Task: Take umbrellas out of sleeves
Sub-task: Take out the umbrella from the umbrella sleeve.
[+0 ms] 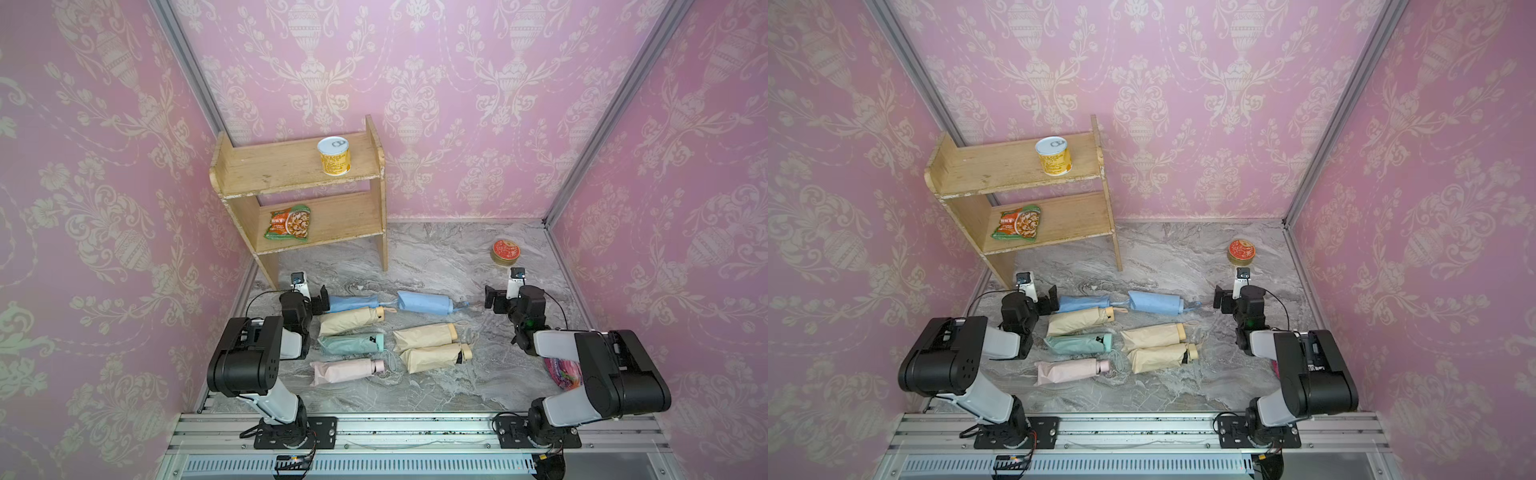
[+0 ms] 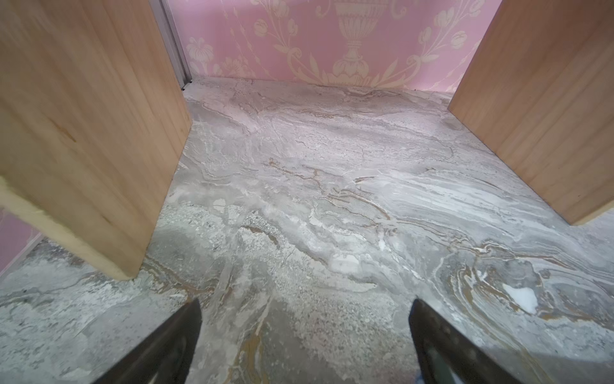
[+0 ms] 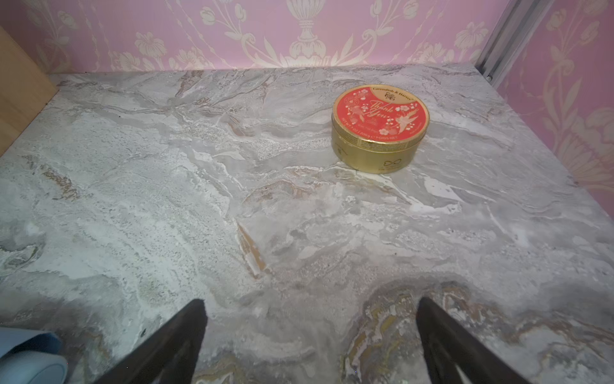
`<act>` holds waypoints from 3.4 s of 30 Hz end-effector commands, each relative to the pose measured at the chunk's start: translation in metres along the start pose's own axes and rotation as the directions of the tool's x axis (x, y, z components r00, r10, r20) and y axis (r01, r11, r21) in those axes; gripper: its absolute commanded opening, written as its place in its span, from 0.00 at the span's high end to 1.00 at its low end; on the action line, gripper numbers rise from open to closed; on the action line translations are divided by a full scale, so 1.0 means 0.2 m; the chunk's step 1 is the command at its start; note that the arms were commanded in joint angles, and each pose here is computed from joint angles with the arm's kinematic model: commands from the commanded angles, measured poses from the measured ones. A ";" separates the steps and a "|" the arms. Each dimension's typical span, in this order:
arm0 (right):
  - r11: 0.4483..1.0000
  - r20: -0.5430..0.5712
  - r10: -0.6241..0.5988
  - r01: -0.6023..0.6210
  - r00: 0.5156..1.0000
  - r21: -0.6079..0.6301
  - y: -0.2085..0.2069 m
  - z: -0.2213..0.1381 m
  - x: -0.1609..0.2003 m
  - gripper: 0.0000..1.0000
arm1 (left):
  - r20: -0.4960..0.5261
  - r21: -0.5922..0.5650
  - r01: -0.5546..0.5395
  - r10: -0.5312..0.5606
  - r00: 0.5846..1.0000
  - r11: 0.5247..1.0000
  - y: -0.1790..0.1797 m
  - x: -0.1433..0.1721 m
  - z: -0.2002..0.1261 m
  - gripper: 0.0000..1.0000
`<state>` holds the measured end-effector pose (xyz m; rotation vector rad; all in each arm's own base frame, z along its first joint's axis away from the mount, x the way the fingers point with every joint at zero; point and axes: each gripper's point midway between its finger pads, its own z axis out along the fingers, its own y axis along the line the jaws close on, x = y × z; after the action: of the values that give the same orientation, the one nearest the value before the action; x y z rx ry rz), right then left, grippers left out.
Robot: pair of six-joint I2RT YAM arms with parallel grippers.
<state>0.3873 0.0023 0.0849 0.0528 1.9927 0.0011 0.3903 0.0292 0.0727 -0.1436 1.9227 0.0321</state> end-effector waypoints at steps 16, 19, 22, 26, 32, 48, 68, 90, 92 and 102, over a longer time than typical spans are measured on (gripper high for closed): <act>1.000 0.026 -0.012 0.012 1.000 -0.007 0.00 0.02 -0.05 0.00 | 0.015 0.087 -0.042 0.041 0.999 0.995 -0.06 -0.02 0.01 0.01; 1.000 0.027 -0.010 0.010 1.000 -0.007 0.00 0.01 -0.05 0.00 | 0.016 0.087 -0.039 0.038 0.999 0.995 -0.06 -0.03 0.01 0.01; 1.000 0.026 -0.010 0.010 1.000 -0.007 0.00 0.01 -0.05 0.00 | 0.010 0.048 -0.026 0.026 1.000 0.998 -0.03 -0.03 0.02 0.01; 1.000 0.026 -0.009 0.010 1.000 -0.009 0.00 0.02 -0.05 0.00 | 0.016 0.017 -0.018 0.018 1.000 1.000 0.00 -0.03 0.02 0.01; 1.000 0.030 -0.010 0.011 0.999 -0.008 0.00 0.01 -0.05 0.00 | 0.015 0.007 -0.017 0.016 1.000 1.000 0.01 -0.03 0.02 0.01; 0.991 -0.018 0.082 -0.083 0.996 -0.107 0.13 -0.43 -0.58 0.00 | 0.101 -0.098 0.100 -0.091 0.991 0.990 0.08 -0.38 -0.28 0.01; 0.831 -0.372 0.440 -0.528 0.817 -0.175 0.33 -0.48 -0.21 0.02 | -0.346 0.453 0.450 -0.313 0.884 0.770 -0.88 -0.45 -0.59 0.10; 0.585 -0.484 0.719 -0.811 0.499 0.031 0.45 -0.30 0.08 0.27 | -0.584 0.338 0.551 -0.289 0.759 0.763 -1.39 -0.08 -0.35 0.27; 0.578 -0.486 0.728 -0.814 0.483 0.056 0.46 -0.27 0.11 0.29 | -0.606 0.313 0.557 -0.290 0.741 0.769 -1.41 -0.04 -0.31 0.32; 0.548 -0.528 0.742 -0.828 0.414 0.121 0.56 -0.15 0.21 0.39 | -0.642 0.243 0.584 -0.323 0.695 0.775 -1.44 0.10 -0.20 0.53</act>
<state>0.3315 0.1105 0.0543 0.9925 2.3588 0.8651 0.3697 -0.2591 0.0778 -0.3386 2.4065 -0.8846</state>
